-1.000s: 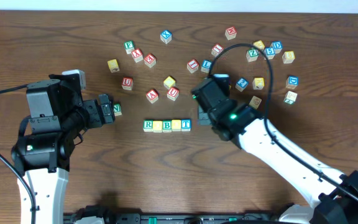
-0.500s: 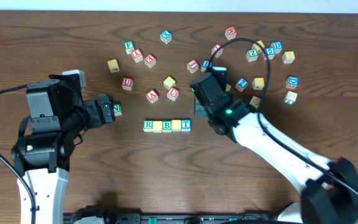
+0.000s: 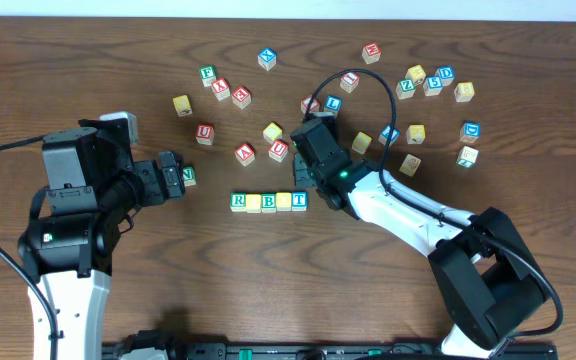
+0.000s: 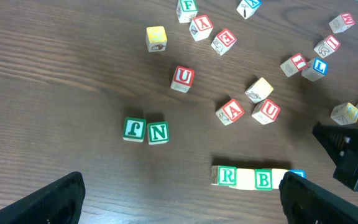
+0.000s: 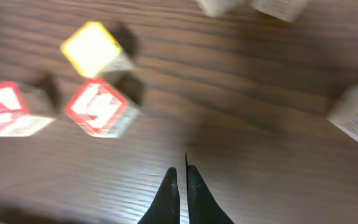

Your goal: Spell out ROBOT

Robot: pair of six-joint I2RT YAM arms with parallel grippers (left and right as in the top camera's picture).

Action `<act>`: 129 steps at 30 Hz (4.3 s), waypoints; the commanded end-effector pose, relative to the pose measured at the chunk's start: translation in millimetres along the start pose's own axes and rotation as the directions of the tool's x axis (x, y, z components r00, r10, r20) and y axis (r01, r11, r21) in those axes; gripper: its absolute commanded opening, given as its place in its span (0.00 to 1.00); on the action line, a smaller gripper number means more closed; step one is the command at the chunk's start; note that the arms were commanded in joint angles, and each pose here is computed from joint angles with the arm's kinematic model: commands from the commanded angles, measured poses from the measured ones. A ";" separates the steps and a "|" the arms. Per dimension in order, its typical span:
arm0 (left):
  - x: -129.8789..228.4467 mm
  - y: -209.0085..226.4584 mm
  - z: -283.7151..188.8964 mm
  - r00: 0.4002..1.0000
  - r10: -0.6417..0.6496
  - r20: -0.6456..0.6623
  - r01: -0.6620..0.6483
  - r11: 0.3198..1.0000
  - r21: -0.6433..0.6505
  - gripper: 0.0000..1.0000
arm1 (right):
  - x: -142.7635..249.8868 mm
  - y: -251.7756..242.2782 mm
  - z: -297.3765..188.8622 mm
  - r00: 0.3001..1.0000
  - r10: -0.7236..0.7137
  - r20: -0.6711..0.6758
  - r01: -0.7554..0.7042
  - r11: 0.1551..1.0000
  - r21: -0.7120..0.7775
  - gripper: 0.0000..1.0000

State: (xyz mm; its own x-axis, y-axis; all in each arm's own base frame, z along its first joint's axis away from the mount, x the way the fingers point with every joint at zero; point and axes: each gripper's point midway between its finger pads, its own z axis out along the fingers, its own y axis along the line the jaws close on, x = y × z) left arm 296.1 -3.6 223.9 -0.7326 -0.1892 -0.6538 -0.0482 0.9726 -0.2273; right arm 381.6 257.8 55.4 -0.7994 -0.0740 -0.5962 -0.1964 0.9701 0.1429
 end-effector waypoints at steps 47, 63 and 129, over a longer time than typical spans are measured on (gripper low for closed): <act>-8.5 -2.9 -5.1 1.000 0.016 0.025 -0.017 1.000 0.012 0.98 | 59.2 49.7 9.1 0.957 -0.239 -0.166 0.195 0.950 -0.245 0.01; -8.6 -3.0 -5.1 1.000 0.016 0.025 -0.017 1.000 0.012 0.98 | 60.0 49.4 9.0 0.956 -0.239 -0.169 0.195 0.950 -0.244 0.01; -8.6 -2.9 -5.1 1.000 0.016 0.025 -0.017 1.000 0.012 0.98 | 51.8 6.2 15.8 0.977 -0.079 -0.199 0.065 0.995 -0.074 0.01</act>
State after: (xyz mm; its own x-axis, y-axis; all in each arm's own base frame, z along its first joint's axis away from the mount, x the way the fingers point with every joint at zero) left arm 296.3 -3.6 224.0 -0.7321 -0.1891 -0.6544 -0.0481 0.9726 -0.2273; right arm 350.5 262.2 14.8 -0.8781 -0.1758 -0.4450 -0.2703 0.9497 0.1581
